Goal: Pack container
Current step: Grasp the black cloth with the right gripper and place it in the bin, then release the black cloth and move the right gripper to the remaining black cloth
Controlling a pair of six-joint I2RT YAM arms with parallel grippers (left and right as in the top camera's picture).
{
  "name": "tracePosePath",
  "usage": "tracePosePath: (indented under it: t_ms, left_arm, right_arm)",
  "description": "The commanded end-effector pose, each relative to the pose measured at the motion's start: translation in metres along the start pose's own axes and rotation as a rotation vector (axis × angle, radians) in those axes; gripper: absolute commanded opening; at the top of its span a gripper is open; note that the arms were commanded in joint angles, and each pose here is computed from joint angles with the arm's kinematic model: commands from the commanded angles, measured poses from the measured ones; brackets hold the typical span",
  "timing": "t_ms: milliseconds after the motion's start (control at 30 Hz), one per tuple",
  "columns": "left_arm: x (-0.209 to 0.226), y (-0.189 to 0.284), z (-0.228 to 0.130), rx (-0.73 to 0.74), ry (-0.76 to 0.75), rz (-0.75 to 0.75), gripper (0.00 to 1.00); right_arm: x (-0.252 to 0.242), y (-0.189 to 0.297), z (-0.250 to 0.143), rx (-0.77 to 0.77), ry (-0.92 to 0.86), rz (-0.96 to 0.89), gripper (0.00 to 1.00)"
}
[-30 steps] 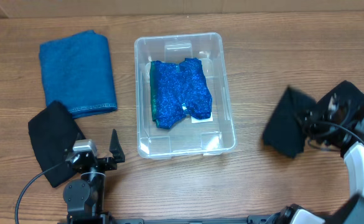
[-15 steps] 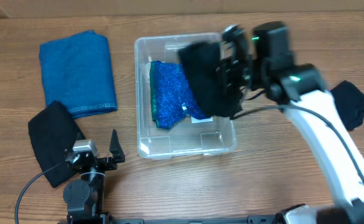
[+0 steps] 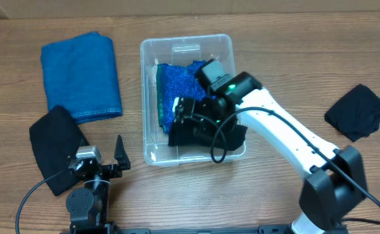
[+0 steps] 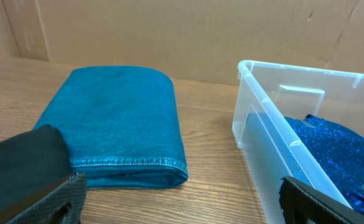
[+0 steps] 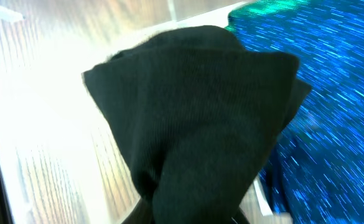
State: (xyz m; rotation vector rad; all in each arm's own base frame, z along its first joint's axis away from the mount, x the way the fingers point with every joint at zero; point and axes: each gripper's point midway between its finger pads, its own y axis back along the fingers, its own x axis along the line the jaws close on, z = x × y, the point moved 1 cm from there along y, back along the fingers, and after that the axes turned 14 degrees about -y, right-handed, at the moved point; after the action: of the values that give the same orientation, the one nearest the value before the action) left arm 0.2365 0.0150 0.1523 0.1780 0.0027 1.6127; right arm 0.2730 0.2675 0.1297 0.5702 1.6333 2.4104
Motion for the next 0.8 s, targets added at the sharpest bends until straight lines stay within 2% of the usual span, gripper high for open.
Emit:
tracePosePath:
  t_ms: [0, 167, 200, 233, 333, 367, 433, 500, 567, 667, 733, 767]
  left_arm:
    - [-0.001, 0.000, -0.002, 0.001, -0.018, -0.008, 1.00]
    - [-0.001, 0.000, -0.002, 0.001, -0.018, -0.008, 1.00]
    - [-0.001, 0.000, -0.002, 0.001, -0.018, -0.008, 1.00]
    - [-0.001, 0.000, -0.002, 0.001, -0.018, -0.008, 1.00]
    - [-0.001, 0.000, -0.002, 0.001, -0.018, -0.008, 1.00]
    - [-0.001, 0.000, -0.002, 0.001, -0.018, -0.008, 1.00]
    - [-0.001, 0.000, -0.002, 0.001, -0.018, -0.008, 1.00]
    - [-0.001, 0.000, -0.002, 0.001, -0.018, -0.008, 1.00]
    - [-0.001, 0.000, -0.002, 0.001, -0.018, -0.008, 1.00]
    - [-0.001, 0.000, -0.002, 0.001, -0.018, -0.008, 1.00]
    - [-0.001, 0.000, -0.002, 0.001, -0.018, -0.008, 1.00]
    - [-0.001, 0.000, -0.002, 0.001, -0.018, -0.008, 1.00]
  right_arm:
    - [0.011, -0.020, 0.005, 0.023, 0.088, 0.026, 0.04]
    - [0.003, -0.040, 0.000, 0.064, 0.078, 0.027, 0.04]
    - [-0.003, -0.041, 0.001, 0.061, 0.065, 0.002, 0.42]
    - [-0.021, -0.040, 0.005, 0.051, 0.007, -0.086, 1.00]
    - [-0.089, -0.011, 0.017, -0.007, -0.277, -0.500, 1.00]
    - [-0.099, 0.004, 0.019, -0.028, -0.326, -0.582, 1.00]
    - [-0.107, 0.034, 0.027, -0.089, -0.392, -0.688, 1.00]
    - [-0.109, 0.077, 0.038, -0.225, -0.500, -0.763, 1.00]
    - [-0.113, 0.132, 0.036, -0.415, -0.684, -0.811, 1.00]
    - [-0.133, 0.212, -0.017, -0.661, -1.108, -0.832, 1.00]
    - [-0.156, 0.250, -0.084, -0.724, -1.373, -0.814, 1.00]
    - [-0.166, 0.257, -0.110, -0.725, -1.451, -0.782, 1.00]
